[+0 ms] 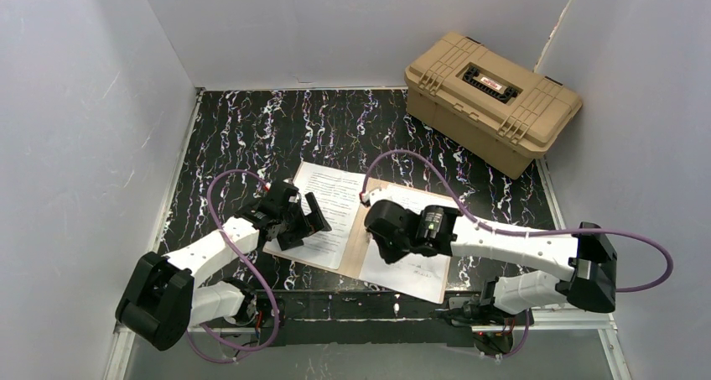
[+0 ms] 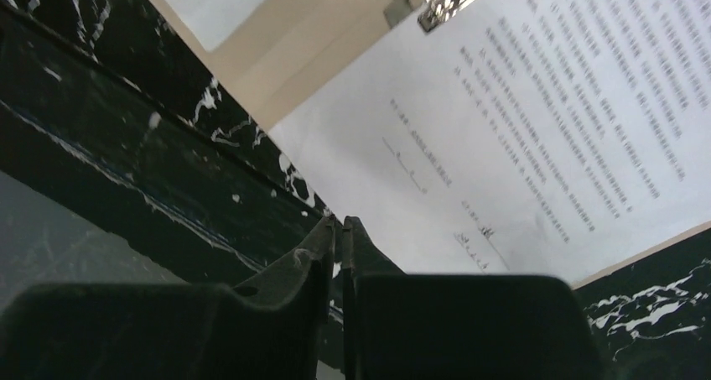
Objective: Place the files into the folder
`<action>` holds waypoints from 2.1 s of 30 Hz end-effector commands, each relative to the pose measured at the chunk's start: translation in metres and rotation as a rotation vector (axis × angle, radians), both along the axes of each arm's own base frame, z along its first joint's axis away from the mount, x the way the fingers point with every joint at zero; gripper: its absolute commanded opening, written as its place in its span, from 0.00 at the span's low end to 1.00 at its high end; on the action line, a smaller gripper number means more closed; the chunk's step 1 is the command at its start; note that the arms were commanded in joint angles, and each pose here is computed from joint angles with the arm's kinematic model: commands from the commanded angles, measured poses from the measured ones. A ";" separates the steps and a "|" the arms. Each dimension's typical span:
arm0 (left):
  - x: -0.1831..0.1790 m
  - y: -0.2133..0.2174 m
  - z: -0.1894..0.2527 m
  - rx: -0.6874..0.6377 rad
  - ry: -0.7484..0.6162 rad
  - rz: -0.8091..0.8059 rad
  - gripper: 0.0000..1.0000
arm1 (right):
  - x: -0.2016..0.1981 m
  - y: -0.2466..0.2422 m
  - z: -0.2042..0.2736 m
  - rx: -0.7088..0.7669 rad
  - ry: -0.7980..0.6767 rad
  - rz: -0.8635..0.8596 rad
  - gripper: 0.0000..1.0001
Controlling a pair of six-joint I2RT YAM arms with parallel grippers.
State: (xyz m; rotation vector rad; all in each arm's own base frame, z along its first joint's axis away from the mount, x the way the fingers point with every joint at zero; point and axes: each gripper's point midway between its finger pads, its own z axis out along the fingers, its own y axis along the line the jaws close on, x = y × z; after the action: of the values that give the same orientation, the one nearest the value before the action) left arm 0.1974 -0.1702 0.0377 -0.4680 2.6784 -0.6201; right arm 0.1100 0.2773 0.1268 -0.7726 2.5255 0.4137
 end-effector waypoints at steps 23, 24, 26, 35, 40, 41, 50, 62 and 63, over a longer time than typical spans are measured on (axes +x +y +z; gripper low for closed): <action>-0.007 0.009 0.000 0.040 0.011 -0.001 0.98 | -0.091 -0.064 -0.112 -0.279 0.175 -0.029 0.01; -0.007 0.009 0.000 0.042 0.013 0.000 0.98 | -0.091 -0.064 -0.114 -0.282 0.172 -0.034 0.01; -0.007 0.010 -0.001 0.044 0.014 0.002 0.98 | -0.089 -0.067 -0.118 -0.292 0.166 -0.047 0.01; -0.007 0.011 -0.002 0.050 0.019 0.008 0.98 | -0.065 -0.086 -0.120 -0.360 0.039 -0.171 0.01; -0.007 0.011 -0.003 0.055 0.024 0.013 0.98 | -0.050 -0.088 -0.117 -0.360 -0.006 -0.216 0.01; -0.007 0.011 -0.003 0.056 0.026 0.012 0.98 | -0.048 -0.087 -0.117 -0.354 -0.009 -0.219 0.01; -0.007 0.012 -0.004 0.063 0.030 0.014 0.98 | -0.016 -0.096 -0.106 -0.342 -0.043 -0.290 0.01; -0.004 0.008 -0.001 0.050 0.032 0.009 0.98 | 0.003 -0.099 -0.107 -0.346 -0.044 -0.304 0.01; -0.005 0.008 -0.001 0.050 0.034 0.009 0.98 | 0.004 -0.100 -0.108 -0.347 -0.041 -0.306 0.01</action>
State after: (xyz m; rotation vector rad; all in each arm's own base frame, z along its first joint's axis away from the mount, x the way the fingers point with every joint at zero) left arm 0.1948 -0.1663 0.0372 -0.4731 2.6921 -0.5900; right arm 0.1030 0.1825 0.0198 -0.4901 2.6907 -0.0988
